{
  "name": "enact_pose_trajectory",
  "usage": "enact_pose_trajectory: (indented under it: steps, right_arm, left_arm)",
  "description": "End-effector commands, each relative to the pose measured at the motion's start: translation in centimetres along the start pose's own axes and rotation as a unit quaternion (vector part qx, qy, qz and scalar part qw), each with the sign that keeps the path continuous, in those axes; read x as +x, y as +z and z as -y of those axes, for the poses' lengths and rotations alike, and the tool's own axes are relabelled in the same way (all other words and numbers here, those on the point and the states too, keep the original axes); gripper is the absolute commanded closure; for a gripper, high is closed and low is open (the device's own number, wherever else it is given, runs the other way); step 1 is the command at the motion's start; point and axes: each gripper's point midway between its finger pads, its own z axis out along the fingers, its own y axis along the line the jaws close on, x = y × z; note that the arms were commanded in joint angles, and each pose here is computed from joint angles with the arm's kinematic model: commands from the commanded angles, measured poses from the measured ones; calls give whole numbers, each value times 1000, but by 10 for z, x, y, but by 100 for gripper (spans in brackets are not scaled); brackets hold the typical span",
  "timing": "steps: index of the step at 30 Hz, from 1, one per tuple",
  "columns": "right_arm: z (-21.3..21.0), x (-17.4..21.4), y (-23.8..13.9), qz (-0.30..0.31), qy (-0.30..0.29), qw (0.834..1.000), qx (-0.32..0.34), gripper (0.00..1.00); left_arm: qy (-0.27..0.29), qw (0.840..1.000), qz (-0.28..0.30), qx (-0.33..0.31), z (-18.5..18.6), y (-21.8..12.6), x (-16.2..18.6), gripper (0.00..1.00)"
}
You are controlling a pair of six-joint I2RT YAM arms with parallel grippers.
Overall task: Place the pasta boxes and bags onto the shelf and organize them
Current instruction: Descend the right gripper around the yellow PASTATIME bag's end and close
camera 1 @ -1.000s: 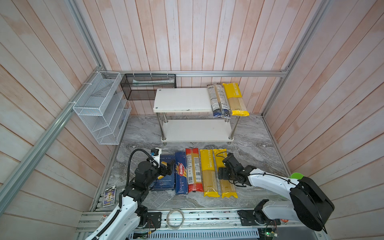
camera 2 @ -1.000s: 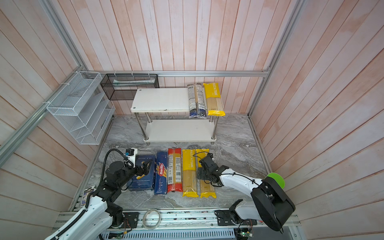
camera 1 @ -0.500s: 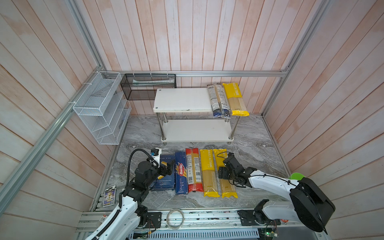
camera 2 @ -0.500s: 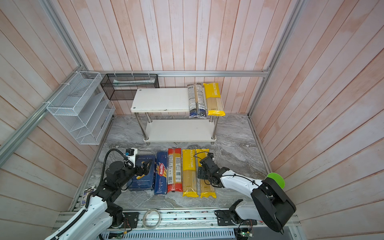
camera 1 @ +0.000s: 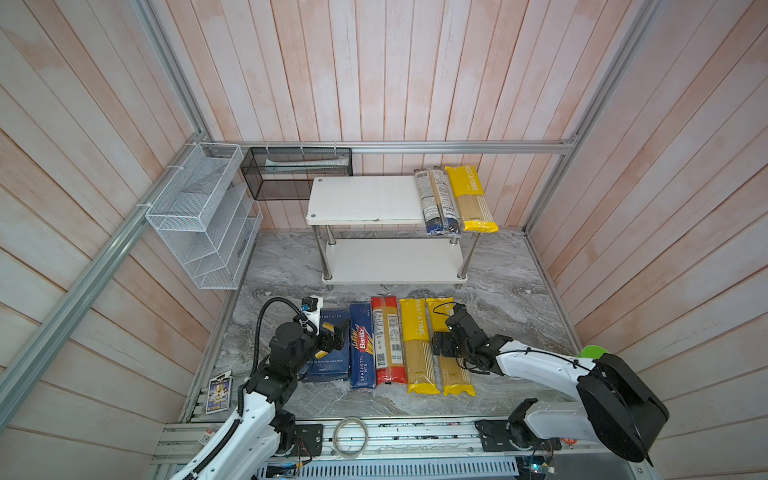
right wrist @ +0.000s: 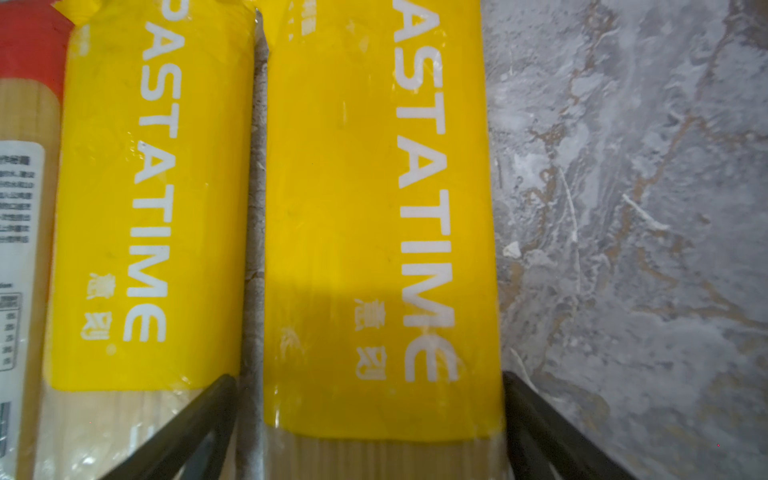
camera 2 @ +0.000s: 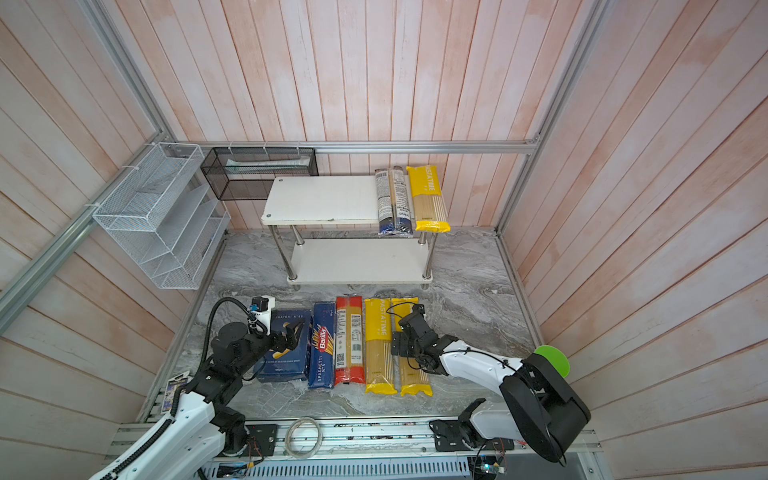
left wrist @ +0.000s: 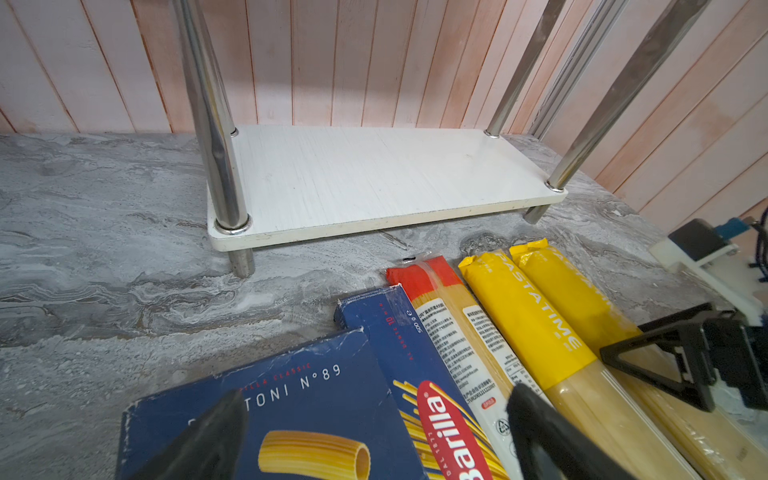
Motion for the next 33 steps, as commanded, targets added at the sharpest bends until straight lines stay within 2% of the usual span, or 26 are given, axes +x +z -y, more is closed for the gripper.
enact_pose_trajectory:
  steps: [1,4,7,18,21,29,33]
  right_arm:
    - [25,52,9,-101,-16,994,50,2]
    - [34,56,11,-112,-25,990,76,2]
    - [33,59,12,-118,-25,990,75,4]
    - [23,61,16,-118,-23,992,46,21]
    - [25,61,14,-109,-17,993,46,24]
    - [27,53,6,-80,-3,996,44,43]
    - [26,48,4,-71,-1,997,42,46]
  left_arm:
    - [8,1000,12,4,3,-1,-9,0]
    - [7,1000,10,4,3,0,-8,0]
    - [7,1000,9,4,3,0,-8,0]
    - [8,1000,11,5,3,-1,-9,0]
    - [8,1000,11,5,3,-1,-8,0]
    - [8,1000,11,4,3,-1,-9,0]
    - [8,1000,11,5,3,-1,-8,0]
